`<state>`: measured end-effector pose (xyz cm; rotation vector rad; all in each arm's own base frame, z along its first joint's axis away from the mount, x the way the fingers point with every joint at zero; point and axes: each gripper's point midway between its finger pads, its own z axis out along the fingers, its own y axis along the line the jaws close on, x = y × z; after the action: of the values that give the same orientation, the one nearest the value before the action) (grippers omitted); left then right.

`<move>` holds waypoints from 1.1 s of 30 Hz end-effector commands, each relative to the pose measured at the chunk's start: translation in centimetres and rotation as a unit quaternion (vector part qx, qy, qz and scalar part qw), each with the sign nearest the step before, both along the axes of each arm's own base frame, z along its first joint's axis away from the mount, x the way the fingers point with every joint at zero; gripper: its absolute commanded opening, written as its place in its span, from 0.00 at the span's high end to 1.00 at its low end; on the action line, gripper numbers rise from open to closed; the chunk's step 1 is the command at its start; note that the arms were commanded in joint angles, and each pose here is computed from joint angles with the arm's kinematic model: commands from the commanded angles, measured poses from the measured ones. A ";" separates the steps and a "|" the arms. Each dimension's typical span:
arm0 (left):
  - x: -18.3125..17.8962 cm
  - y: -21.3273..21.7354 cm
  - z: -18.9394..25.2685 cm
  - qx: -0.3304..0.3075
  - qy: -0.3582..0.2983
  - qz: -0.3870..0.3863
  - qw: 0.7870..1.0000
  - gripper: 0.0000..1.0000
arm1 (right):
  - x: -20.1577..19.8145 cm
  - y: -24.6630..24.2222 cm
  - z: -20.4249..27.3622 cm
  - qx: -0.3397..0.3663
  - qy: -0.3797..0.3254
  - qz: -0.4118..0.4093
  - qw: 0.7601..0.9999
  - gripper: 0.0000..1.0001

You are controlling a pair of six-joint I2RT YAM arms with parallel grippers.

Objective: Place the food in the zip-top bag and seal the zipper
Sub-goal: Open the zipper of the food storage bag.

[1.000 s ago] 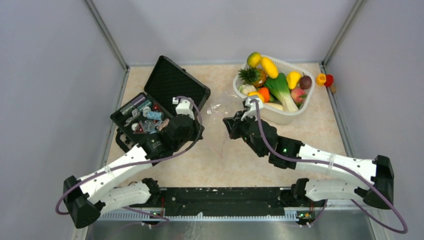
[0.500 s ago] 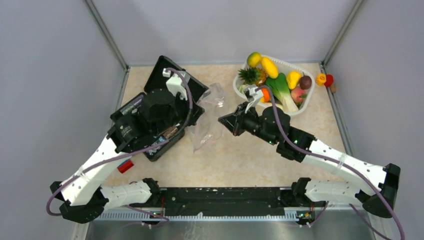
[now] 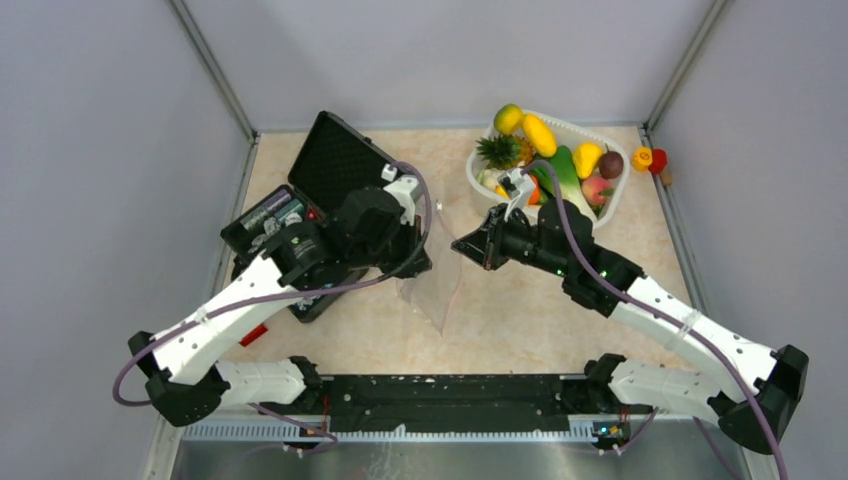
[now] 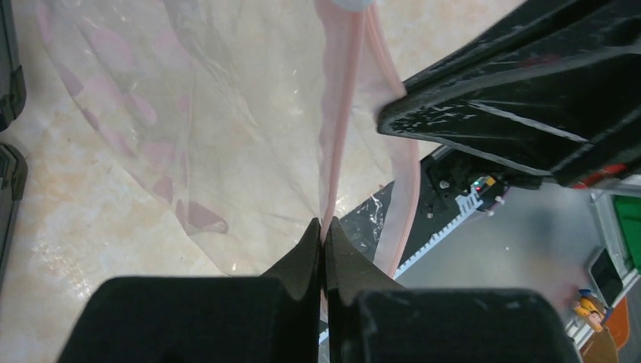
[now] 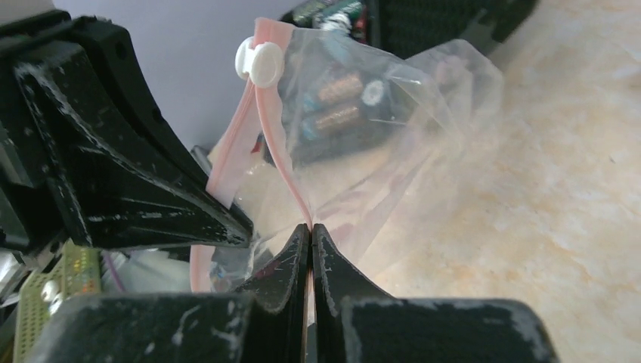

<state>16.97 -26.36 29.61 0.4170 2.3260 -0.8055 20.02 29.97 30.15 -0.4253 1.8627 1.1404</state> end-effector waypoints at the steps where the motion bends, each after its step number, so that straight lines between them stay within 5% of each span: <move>1: 2.4 -1.3 -1.7 -0.001 -0.011 0.042 0.999 1.00 | 1.8 -2.8 -2.2 -0.061 0.010 -0.082 0.995 1.00; 6: 5.7 -2.3 -2.6 0.016 -0.039 0.086 0.995 1.00 | 3.2 -4.3 -4.6 -0.110 0.022 -0.132 0.985 0.91; 14: 7.9 -5.2 -4.1 0.007 -0.039 0.093 0.995 1.00 | 3.1 -4.9 -5.7 -0.099 0.031 -0.163 0.981 0.50; 21: 8.6 -6.2 -4.1 -0.005 -0.043 0.091 0.995 1.00 | 3.0 -4.3 -7.4 -0.082 0.040 -0.166 0.982 0.48; 25: 8.6 -6.6 -4.7 -0.001 -0.035 0.084 0.996 1.00 | 3.4 -3.0 -6.9 -0.031 0.039 -0.169 0.984 0.51; 29: 8.4 -6.5 -5.1 0.004 -0.032 0.082 0.996 1.00 | 4.6 -3.7 -8.0 -0.041 0.038 -0.216 0.975 0.74; 31: 8.3 -6.3 -5.2 0.008 -0.036 0.077 0.996 1.00 | 4.9 -4.2 -8.7 -0.050 0.040 -0.231 0.971 0.95; 33: 8.2 -5.9 -5.3 0.013 -0.039 0.078 0.996 0.94 | 4.9 -4.4 -8.2 -0.036 0.036 -0.236 0.970 1.00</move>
<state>24.82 -31.97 22.94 0.2586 2.3240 -0.6414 23.77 25.98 20.52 -0.0679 2.0225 0.7727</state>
